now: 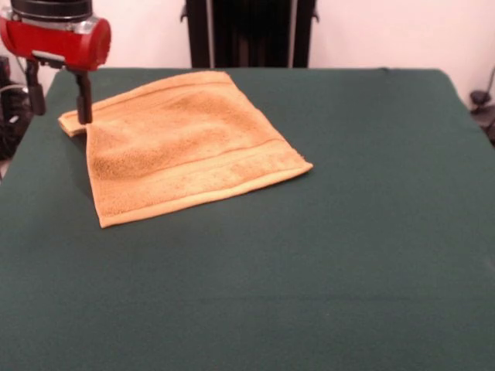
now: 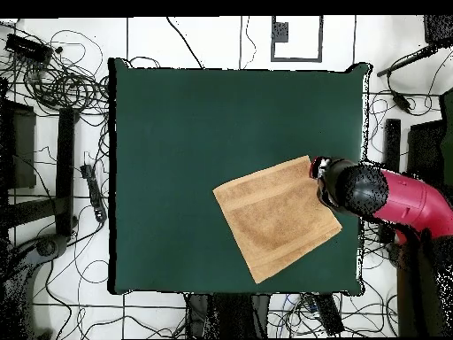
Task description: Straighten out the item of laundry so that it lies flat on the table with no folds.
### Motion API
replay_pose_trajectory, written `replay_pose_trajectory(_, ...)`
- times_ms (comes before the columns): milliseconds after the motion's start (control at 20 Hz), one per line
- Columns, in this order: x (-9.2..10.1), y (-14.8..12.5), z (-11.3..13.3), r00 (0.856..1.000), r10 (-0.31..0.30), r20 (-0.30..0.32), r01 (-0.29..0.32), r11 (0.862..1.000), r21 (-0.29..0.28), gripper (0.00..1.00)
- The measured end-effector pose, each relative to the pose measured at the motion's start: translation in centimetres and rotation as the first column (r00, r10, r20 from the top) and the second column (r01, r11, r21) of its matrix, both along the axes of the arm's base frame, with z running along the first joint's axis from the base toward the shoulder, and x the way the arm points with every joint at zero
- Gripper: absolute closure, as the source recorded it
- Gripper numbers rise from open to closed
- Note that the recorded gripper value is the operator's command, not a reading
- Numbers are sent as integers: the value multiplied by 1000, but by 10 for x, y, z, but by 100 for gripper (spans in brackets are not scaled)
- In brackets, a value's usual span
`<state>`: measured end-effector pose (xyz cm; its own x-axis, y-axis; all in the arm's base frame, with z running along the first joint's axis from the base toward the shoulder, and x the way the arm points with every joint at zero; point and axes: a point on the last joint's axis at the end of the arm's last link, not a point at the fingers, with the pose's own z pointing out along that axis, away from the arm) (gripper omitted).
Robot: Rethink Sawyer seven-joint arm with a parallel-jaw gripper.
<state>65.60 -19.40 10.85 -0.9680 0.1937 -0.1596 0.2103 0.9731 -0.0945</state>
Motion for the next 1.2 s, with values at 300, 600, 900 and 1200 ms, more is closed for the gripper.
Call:
replay_pose_trajectory(300,1,14,-8,1000,20,-12,-19,1000,8,0)
replay_pose_trajectory(600,-1,25,-20,999,33,-30,-33,999,20,0)
replay_pose_trajectory(900,-9,39,-45,996,51,-69,-48,998,38,0)
replay_pose_trajectory(1200,-16,66,-72,991,89,-103,-84,995,46,0)
